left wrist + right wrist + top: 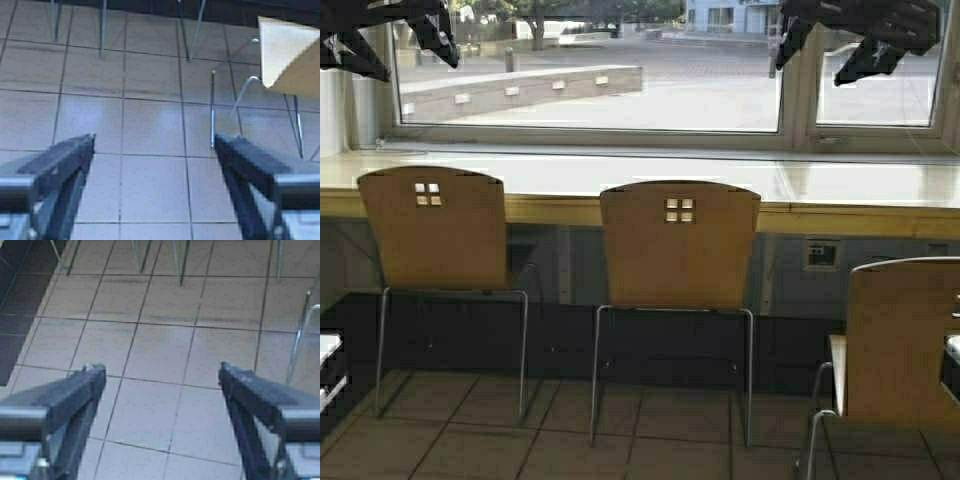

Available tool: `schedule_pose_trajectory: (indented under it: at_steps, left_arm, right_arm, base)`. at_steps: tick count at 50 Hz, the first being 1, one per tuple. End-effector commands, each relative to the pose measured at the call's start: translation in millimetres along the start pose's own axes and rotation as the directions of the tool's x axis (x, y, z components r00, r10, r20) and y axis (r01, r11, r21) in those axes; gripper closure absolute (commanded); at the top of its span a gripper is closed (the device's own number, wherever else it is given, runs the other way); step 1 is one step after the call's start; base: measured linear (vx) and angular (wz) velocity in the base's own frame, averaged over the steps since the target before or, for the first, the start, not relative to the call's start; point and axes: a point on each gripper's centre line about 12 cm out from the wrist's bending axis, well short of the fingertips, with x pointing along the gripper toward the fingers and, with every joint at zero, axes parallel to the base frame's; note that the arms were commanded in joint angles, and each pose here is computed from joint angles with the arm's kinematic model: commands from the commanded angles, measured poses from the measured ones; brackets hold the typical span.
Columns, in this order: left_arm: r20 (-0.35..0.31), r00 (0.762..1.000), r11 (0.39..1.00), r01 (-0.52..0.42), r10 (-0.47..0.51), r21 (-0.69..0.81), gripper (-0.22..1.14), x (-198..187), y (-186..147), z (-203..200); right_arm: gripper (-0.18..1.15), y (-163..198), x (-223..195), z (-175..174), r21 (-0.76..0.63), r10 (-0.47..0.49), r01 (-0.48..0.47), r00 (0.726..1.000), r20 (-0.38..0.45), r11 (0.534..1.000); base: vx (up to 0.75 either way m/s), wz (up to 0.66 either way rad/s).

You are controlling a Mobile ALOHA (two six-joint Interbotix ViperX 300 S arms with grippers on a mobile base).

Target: Push the chairs under the table

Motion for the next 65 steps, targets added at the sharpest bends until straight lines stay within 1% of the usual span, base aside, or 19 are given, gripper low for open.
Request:
schedule_pose_trajectory:
  at_steps: [1, 15, 28, 45, 55, 65]
  left_arm:
    - [0.026, 1.0, 1.0, -0.004, 0.003, 0.011, -0.09, -0.1, 0.1, 4.4]
    - [0.03, 1.0, 1.0, -0.007, 0.007, 0.001, -0.09, 0.0, 1.0, 2.7]
    - [0.054, 0.999, 1.0, -0.001, 0.001, -0.007, -0.09, -4.7, -0.3, 7.9]
    - [0.053, 0.999, 1.0, -0.001, 0.001, -0.007, -0.09, -4.6, -0.3, 7.8]
    - [0.056, 0.998, 1.0, 0.0, 0.001, -0.01, -0.09, -5.0, -0.5, 8.6]
    - [0.072, 0.997, 1.0, 0.003, -0.003, -0.01, -0.09, -7.9, -1.3, 12.5]
  right_arm:
    - [-0.03, -2.7, -1.3, 10.4, 0.011, -0.007, 0.006, 1.0, 0.029, 1.0]
    - [-0.03, -4.3, 0.7, 9.8, 0.027, -0.011, 0.011, 1.0, 0.021, 1.0]
    - [-0.03, -4.8, 4.7, 8.0, 0.031, -0.014, 0.013, 1.0, 0.009, 0.999]
    - [-0.03, -4.5, 5.0, 8.4, 0.05, -0.012, 0.012, 1.0, 0.006, 0.999]
    - [-0.03, -4.6, 5.0, 7.7, 0.052, -0.013, 0.012, 1.0, 0.004, 0.999]
    - [-0.03, -4.3, 5.0, 8.6, 0.05, -0.012, 0.012, 1.0, 0.004, 0.999]
  base:
    - [-0.22, -0.29]
    - [-0.14, -0.32]
    - [-0.08, -0.46]
    - [-0.04, -0.44]
    - [0.02, -0.28]
    - [0.07, -0.16]
